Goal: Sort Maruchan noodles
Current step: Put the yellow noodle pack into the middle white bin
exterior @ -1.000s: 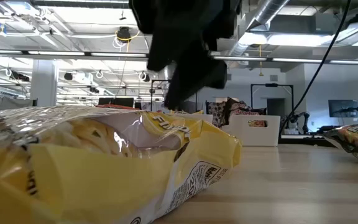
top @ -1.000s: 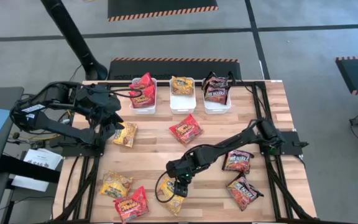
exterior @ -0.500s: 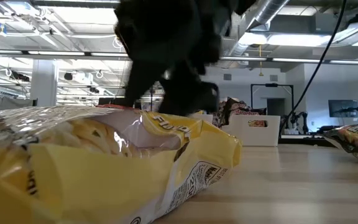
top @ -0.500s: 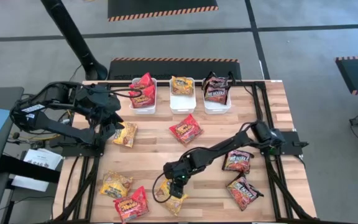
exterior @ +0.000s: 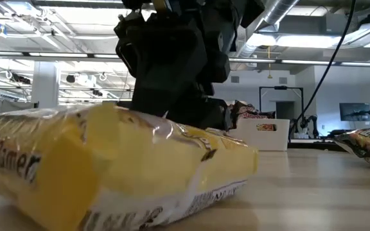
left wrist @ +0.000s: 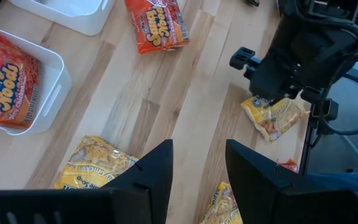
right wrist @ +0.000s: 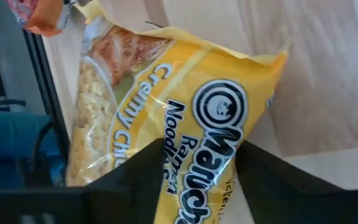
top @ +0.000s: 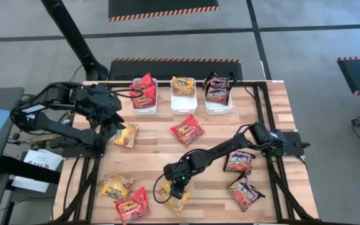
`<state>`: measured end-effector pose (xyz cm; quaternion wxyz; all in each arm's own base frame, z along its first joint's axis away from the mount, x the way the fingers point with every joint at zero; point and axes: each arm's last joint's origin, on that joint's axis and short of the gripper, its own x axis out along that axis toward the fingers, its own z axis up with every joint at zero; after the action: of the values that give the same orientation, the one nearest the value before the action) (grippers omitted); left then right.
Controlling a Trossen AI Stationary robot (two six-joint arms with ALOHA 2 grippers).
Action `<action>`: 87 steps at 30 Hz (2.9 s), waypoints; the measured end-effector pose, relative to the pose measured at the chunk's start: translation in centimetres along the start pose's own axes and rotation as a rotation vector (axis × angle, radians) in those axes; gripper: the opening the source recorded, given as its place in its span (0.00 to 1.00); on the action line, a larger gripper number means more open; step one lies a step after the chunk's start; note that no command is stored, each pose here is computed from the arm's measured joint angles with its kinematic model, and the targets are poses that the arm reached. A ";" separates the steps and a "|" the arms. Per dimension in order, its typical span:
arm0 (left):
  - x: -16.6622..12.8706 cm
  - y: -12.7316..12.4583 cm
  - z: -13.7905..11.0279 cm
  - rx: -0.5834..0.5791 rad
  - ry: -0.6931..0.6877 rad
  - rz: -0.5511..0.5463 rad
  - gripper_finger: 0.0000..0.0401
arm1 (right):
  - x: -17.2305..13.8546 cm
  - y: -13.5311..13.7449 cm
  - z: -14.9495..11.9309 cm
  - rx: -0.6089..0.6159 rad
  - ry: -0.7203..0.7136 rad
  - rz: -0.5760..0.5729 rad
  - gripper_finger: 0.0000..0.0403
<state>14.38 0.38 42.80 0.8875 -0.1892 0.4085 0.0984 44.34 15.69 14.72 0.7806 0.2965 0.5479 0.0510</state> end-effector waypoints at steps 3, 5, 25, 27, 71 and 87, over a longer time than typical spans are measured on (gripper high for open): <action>0.0 0.0 0.0 -0.003 -0.006 0.010 0.33 | 0.0 0.0 0.0 0.000 0.002 0.002 0.41; 0.0 0.0 0.0 -0.003 -0.006 0.010 0.33 | 0.0 0.0 0.0 0.000 0.002 0.004 0.30; 0.0 0.1 -0.1 -0.002 0.006 0.016 0.33 | -6.5 1.1 0.8 -0.085 -0.075 -0.035 0.01; 0.0 0.1 -0.2 -0.002 0.015 0.020 0.33 | -8.5 1.1 0.9 -0.102 -0.098 -0.071 0.01; -0.1 0.9 -0.5 0.113 0.003 0.247 0.33 | -30.2 -21.0 10.3 -0.595 -0.308 -0.998 0.01; -0.1 1.1 -0.1 0.307 -0.031 0.336 0.33 | -26.4 -24.1 12.4 -0.792 -0.093 -1.052 0.01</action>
<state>13.87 1.34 42.58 0.8831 0.0205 0.4308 0.1846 39.02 -19.75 26.79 0.7743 -0.3182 0.5254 -0.1522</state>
